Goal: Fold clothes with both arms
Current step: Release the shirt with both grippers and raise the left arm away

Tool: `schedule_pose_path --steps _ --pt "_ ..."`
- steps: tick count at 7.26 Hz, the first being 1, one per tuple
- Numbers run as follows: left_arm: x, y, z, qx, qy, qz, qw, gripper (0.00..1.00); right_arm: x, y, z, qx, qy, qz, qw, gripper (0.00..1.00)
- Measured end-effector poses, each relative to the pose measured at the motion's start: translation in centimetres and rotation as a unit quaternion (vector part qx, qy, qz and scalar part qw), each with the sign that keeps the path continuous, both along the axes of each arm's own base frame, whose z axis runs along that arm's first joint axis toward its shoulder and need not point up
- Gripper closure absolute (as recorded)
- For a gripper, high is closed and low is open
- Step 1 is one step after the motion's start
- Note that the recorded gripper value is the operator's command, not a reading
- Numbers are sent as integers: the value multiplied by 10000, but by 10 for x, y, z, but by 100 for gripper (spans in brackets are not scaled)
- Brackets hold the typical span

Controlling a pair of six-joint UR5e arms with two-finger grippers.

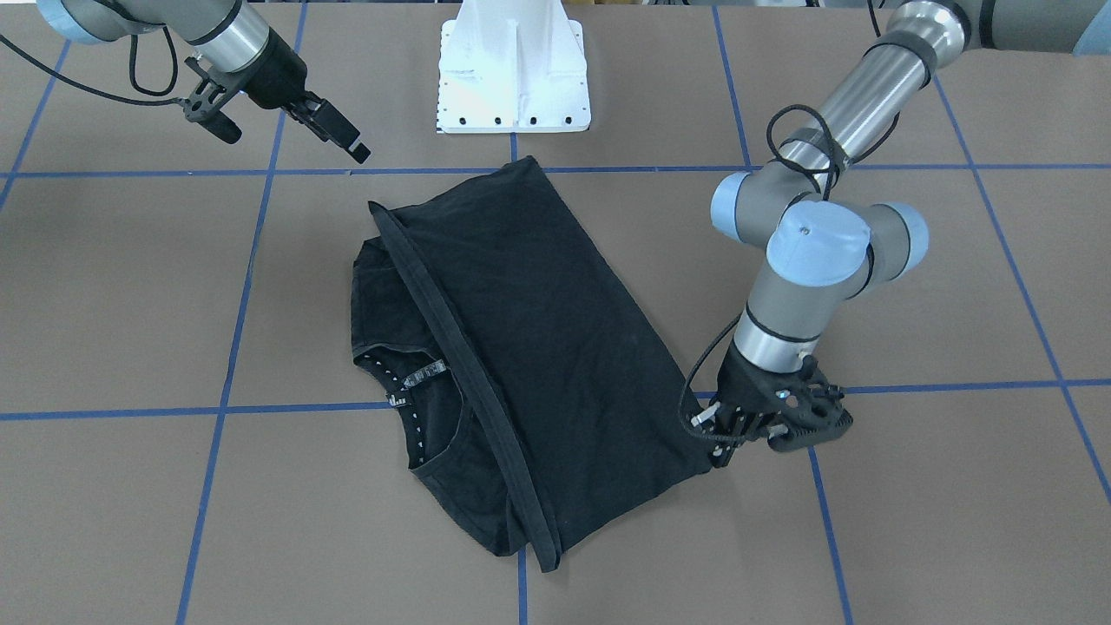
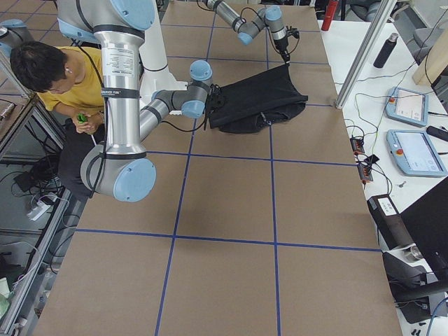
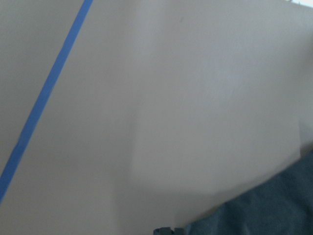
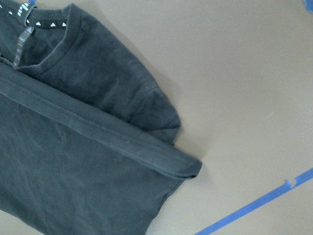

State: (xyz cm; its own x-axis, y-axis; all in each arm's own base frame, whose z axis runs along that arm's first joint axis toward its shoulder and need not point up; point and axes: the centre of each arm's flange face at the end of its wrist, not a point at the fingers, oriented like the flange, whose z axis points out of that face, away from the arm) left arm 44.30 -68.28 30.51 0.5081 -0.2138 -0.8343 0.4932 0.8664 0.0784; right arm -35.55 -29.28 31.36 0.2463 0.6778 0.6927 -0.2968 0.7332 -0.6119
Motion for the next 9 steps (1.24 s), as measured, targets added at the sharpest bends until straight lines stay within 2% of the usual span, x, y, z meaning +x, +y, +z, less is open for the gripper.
schedule_pose_path --steps 1,2,5,6,7,9 --pt "9 -36 -17 81 24 -84 9999 100 0 -3 2 16 34 75 10000 0" --pt "14 -59 -25 166 71 -139 9997 100 -2 -5 5 31 71 144 9999 0" --pt "26 -84 -48 292 176 -201 9992 100 -6 -9 1 95 49 234 9997 0" --pt "30 -92 -54 295 162 -239 9991 76 -10 -10 1 105 59 248 9996 0" --pt "32 -96 -55 310 154 -274 9990 1 -21 -15 2 117 88 283 9995 0" --pt "20 -102 -71 427 253 -330 9982 0 -47 -30 7 194 193 415 9988 0"
